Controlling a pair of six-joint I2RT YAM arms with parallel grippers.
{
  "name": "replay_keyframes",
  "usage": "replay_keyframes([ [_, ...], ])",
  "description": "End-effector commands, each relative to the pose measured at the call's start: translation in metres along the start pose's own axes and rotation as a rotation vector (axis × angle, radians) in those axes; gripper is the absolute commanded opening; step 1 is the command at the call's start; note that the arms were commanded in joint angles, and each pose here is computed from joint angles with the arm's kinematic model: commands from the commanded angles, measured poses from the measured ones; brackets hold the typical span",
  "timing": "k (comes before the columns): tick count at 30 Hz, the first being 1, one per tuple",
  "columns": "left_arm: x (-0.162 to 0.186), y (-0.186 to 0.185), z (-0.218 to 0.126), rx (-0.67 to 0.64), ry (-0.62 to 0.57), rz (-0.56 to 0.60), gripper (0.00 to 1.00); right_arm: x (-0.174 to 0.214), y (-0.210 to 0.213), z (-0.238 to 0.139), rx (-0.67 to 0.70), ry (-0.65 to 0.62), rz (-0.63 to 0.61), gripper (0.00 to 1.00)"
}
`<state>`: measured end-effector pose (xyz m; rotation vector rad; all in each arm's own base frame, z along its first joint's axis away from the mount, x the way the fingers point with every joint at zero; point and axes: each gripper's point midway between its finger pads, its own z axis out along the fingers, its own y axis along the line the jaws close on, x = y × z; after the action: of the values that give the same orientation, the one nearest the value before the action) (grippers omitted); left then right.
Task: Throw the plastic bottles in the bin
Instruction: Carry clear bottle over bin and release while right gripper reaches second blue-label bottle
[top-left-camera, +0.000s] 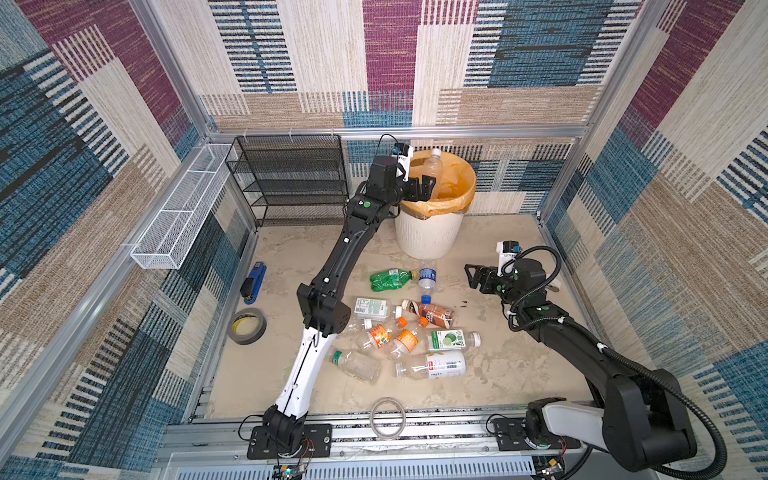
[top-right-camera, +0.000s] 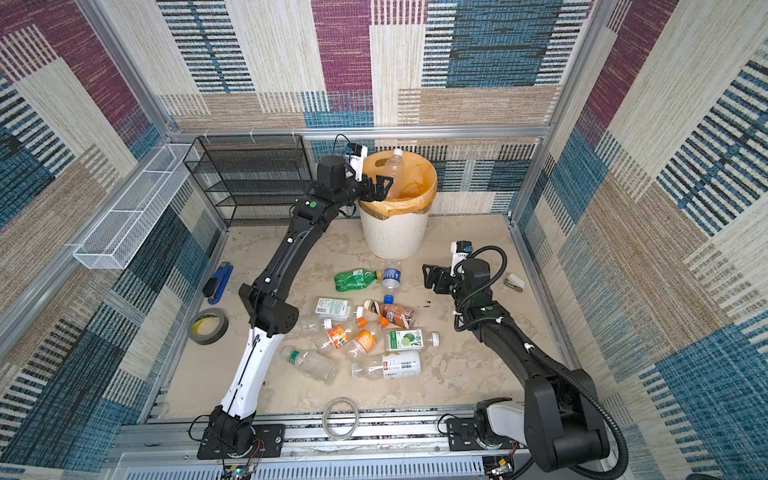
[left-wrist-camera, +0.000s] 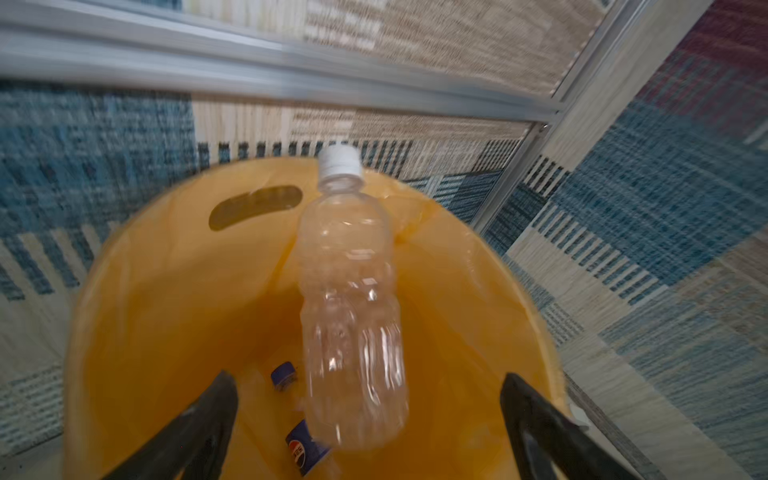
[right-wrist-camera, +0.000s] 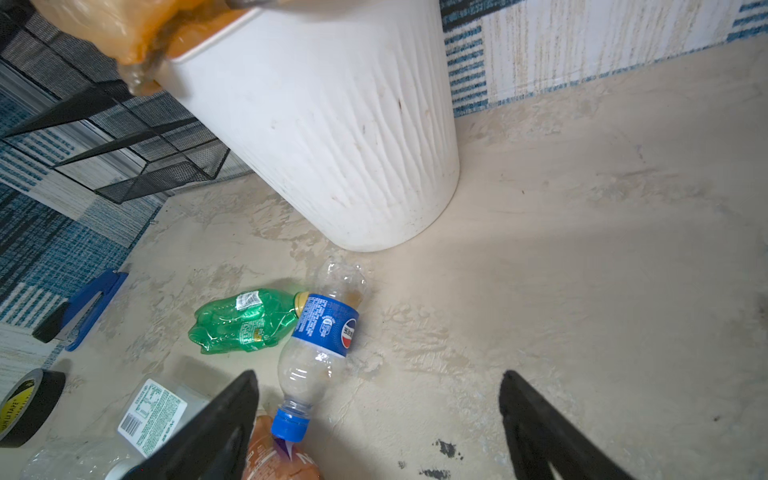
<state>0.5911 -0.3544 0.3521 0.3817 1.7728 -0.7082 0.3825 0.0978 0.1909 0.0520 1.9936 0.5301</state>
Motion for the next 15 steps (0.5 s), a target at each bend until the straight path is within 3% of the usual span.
replay_keyframes([
  [1,-0.133,-0.073,-0.146,0.098,-0.208,0.024,0.99,-0.002,0.006,-0.002,-0.017,-0.002,-0.005,0.91],
  [3,-0.146,-0.073,-0.171,0.072,-0.301,0.063,0.99,0.0,0.005,0.0,-0.011,0.008,-0.012,0.91],
  [9,-0.158,-0.08,-0.215,0.045,-0.341,0.157,0.99,0.011,0.01,0.012,-0.026,0.045,-0.011,0.91],
  [15,-0.121,-0.063,-0.257,-0.072,-0.317,0.223,1.0,0.023,0.018,0.029,-0.005,0.108,-0.009,0.9],
])
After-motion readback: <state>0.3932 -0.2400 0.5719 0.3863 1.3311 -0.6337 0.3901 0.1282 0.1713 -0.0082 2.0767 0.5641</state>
